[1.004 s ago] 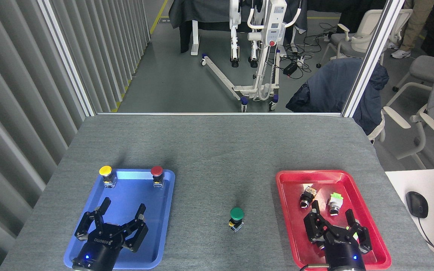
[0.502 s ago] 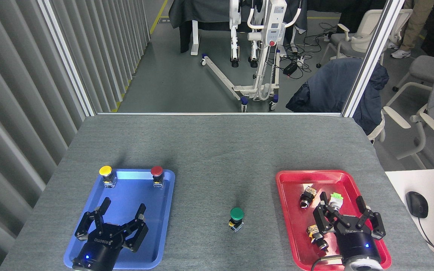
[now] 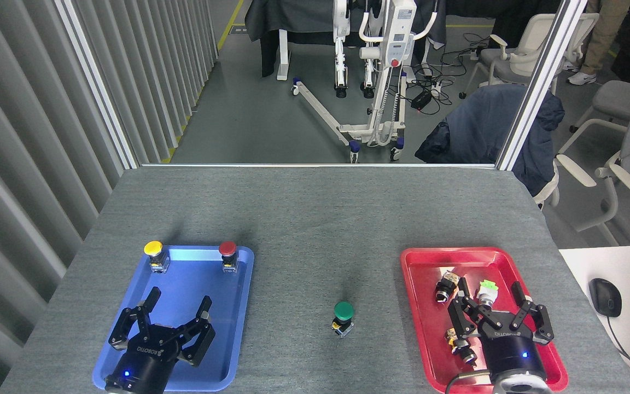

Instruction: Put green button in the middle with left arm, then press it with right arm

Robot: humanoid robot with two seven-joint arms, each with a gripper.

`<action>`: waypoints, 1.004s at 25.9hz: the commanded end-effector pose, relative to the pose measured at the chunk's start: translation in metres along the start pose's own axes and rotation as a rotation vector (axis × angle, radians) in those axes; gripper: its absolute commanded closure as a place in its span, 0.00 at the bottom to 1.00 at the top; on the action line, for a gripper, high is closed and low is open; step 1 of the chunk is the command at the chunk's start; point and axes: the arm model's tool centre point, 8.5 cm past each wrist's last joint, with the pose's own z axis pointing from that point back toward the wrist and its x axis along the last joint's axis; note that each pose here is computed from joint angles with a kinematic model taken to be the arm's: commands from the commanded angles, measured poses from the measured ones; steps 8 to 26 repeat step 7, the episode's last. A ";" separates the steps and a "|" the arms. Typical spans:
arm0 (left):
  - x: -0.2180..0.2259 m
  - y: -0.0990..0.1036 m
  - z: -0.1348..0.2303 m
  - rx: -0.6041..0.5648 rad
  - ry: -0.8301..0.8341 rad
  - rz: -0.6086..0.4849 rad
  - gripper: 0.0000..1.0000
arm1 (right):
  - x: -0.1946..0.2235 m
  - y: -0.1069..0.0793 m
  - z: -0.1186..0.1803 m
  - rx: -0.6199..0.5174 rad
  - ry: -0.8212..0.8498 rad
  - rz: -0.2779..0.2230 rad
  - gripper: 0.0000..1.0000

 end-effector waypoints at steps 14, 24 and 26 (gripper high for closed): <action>0.000 0.000 0.000 0.000 0.000 0.000 0.02 | 0.000 -0.005 -0.005 -0.017 0.007 -0.003 0.00; 0.000 0.000 0.000 0.000 0.000 0.000 0.02 | 0.000 -0.005 -0.005 -0.017 0.007 -0.003 0.00; 0.000 0.000 0.000 0.000 0.000 0.000 0.02 | 0.000 -0.005 -0.005 -0.017 0.007 -0.003 0.00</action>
